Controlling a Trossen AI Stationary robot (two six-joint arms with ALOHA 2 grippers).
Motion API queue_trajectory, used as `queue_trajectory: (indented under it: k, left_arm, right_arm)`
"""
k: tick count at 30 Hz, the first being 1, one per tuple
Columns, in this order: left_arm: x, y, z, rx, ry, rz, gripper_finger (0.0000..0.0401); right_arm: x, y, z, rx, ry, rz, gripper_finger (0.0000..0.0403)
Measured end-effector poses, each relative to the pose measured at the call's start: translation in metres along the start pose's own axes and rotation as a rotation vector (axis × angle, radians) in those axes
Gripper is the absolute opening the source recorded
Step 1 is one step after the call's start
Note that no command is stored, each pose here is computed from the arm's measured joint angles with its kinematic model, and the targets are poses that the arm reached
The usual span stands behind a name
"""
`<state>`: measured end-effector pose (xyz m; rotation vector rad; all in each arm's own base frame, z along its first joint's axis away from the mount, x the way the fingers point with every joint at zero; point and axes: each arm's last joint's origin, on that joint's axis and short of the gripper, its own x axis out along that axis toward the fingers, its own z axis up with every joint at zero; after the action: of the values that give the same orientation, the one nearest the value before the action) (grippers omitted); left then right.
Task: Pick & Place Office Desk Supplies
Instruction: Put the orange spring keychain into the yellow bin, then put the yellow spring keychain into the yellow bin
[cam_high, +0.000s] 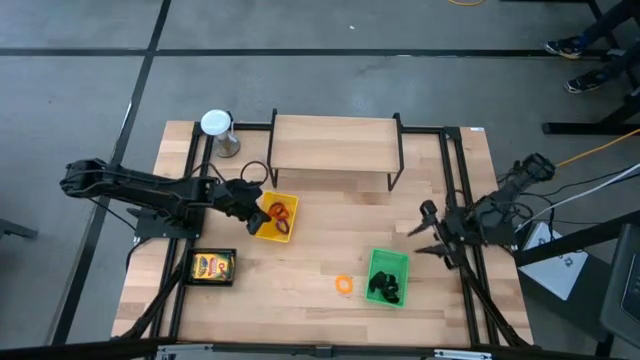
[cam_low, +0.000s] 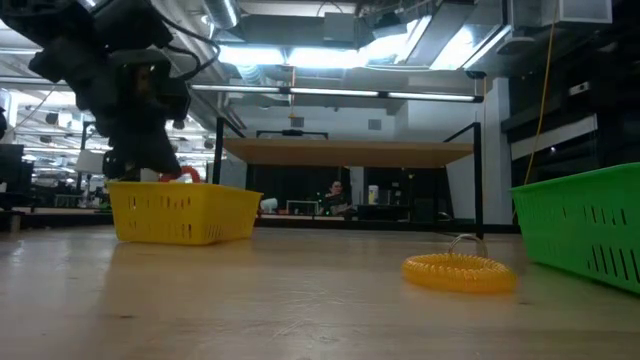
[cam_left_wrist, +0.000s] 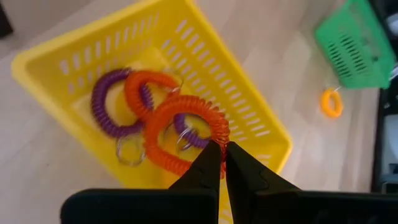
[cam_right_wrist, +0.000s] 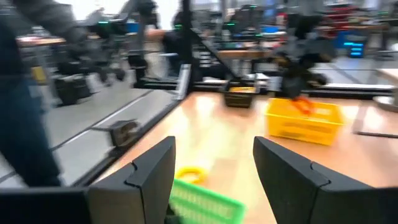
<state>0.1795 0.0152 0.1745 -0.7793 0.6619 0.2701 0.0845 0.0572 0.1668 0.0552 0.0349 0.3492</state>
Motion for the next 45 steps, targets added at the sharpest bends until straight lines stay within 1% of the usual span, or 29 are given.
queue_trajectory:
  k: [4,10,15,19,22,28,34,37,39,42,45]
  left_arm:
    - [0.0,-0.002,0.003,-0.016,-0.027,-0.023,0.0027]
    - [0.0,-0.002,0.003,-0.041,-0.025,-0.026,0.0096]
    - [0.0,-0.001,0.002,-0.044,-0.024,0.002,0.0153]
    - [0.0,-0.001,0.002,-0.061,-0.028,-0.002,0.0181]
    - [0.0,-0.003,0.004,-0.068,-0.043,-0.026,0.019]
    - [-0.001,-0.008,0.009,-0.063,-0.093,-0.078,0.0189]
    - [-0.001,-0.008,0.01,-0.062,-0.102,-0.08,0.0195]
    - [-0.002,-0.014,0.015,-0.066,-0.152,-0.133,0.0196]
    - [-0.006,-0.023,0.023,-0.058,-0.191,-0.18,0.0196]
    - [-0.011,-0.042,0.036,0.028,-0.203,-0.2,0.0196]
    - [-0.014,-0.065,0.05,0.148,-0.172,-0.148,0.0196]
  right_arm:
    - [0.002,-0.011,0.001,0.003,-0.006,-0.107,0.0219]
    - [0.003,-0.025,0.002,0.006,-0.015,-0.246,0.0219]
    - [0.003,-0.033,0.002,0.008,-0.019,-0.322,0.0219]
    - [0.002,-0.036,0.002,0.009,-0.021,-0.356,0.0219]
    - [0.002,-0.037,0.002,0.009,-0.022,-0.369,0.0219]
    - [0.002,-0.038,0.002,0.009,-0.022,-0.373,0.0219]
    - [0.002,-0.038,0.002,0.009,-0.022,-0.373,0.0219]
    - [0.002,-0.038,0.002,0.009,-0.022,-0.373,0.0219]
    - [0.002,-0.038,0.002,0.009,-0.022,-0.373,0.0219]
    - [0.002,-0.038,0.002,0.009,-0.022,-0.373,0.0219]
    - [0.002,-0.038,0.002,0.009,-0.022,-0.372,0.0219]
